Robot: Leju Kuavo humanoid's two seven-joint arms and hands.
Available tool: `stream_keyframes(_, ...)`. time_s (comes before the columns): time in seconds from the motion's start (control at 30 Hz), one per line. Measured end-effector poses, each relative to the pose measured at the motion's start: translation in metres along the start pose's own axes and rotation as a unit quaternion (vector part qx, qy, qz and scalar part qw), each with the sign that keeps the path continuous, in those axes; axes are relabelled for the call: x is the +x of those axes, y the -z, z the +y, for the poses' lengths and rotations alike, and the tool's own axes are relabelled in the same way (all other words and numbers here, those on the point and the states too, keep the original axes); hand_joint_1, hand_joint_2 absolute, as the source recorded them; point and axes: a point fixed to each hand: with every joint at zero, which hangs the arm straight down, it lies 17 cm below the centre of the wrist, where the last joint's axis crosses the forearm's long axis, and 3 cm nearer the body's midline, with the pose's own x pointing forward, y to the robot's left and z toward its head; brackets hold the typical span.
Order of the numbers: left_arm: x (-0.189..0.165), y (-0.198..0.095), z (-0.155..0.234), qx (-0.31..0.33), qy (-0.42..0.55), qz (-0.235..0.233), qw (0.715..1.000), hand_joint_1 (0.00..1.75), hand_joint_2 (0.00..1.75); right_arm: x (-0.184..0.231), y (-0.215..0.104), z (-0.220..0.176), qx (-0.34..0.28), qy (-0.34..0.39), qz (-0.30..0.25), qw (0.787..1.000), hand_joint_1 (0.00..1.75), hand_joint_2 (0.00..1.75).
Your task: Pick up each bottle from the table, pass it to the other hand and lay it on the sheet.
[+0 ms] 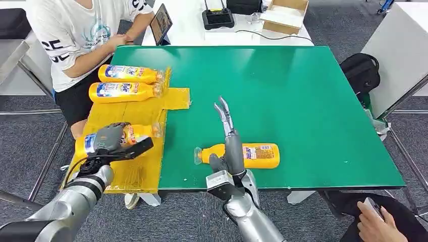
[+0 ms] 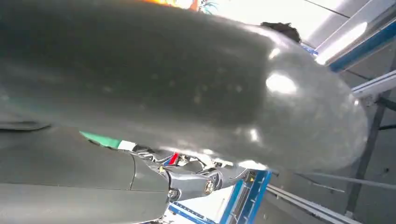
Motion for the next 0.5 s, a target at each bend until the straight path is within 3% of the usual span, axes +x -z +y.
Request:
stream_keyframes(0.23,0.021,0.008,0.005,-0.035,-0.228,-0.013,0.973,0.00,1.75,-0.003,-0.001,0.003,0.008,0.006,0.008,1.000,0.00,0.00)
stream_keyframes(0.5,0.031,0.010,0.010,-0.033,-0.286,-0.021,0.957,0.00,1.75,-0.009,-0.004,0.005,0.012,0.012,0.017,1.000,0.00,0.00)
